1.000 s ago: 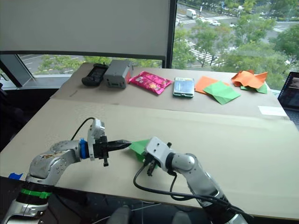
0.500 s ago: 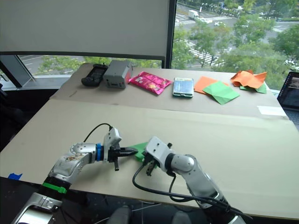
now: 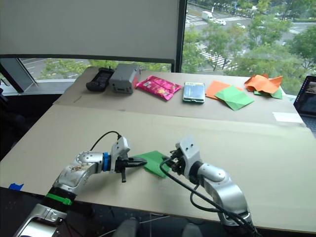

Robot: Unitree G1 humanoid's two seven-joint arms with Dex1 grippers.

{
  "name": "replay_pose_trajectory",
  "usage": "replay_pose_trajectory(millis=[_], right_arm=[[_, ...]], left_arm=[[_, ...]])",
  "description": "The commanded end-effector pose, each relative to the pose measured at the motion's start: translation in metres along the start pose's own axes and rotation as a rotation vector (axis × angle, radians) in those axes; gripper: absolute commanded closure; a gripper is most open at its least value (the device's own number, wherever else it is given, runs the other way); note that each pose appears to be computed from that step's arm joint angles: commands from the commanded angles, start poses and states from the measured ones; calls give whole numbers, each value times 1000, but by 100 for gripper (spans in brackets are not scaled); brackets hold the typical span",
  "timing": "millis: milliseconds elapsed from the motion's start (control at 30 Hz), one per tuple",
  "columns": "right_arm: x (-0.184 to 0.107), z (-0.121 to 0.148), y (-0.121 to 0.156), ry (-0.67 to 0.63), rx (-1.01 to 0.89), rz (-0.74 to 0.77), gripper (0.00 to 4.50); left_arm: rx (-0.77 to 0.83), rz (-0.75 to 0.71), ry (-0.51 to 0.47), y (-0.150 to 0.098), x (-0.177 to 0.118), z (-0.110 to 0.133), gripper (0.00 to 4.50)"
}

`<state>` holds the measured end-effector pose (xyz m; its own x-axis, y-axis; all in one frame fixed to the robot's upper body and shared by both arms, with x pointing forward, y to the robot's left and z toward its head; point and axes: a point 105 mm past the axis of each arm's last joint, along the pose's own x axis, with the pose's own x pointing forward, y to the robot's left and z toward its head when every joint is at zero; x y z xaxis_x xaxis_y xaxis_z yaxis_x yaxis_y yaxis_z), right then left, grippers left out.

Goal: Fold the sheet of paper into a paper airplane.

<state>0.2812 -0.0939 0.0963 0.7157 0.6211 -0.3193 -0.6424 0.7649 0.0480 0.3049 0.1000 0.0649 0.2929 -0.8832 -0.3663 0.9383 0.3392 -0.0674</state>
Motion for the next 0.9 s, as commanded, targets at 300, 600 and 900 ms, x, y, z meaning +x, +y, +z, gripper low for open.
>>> replay_pose_trajectory(millis=[300,600,900], right_arm=[[-7,-7,1,-15,211,-3,223],[-2,-21,2,5,291,-1,223],[5,-15,8,-51,404,50,223]], left_arm=[[52,4,-25,1,-2,10,450],[45,20,-15,-2,-9,5,450],[44,22,-12,-2,-9,4,450]])
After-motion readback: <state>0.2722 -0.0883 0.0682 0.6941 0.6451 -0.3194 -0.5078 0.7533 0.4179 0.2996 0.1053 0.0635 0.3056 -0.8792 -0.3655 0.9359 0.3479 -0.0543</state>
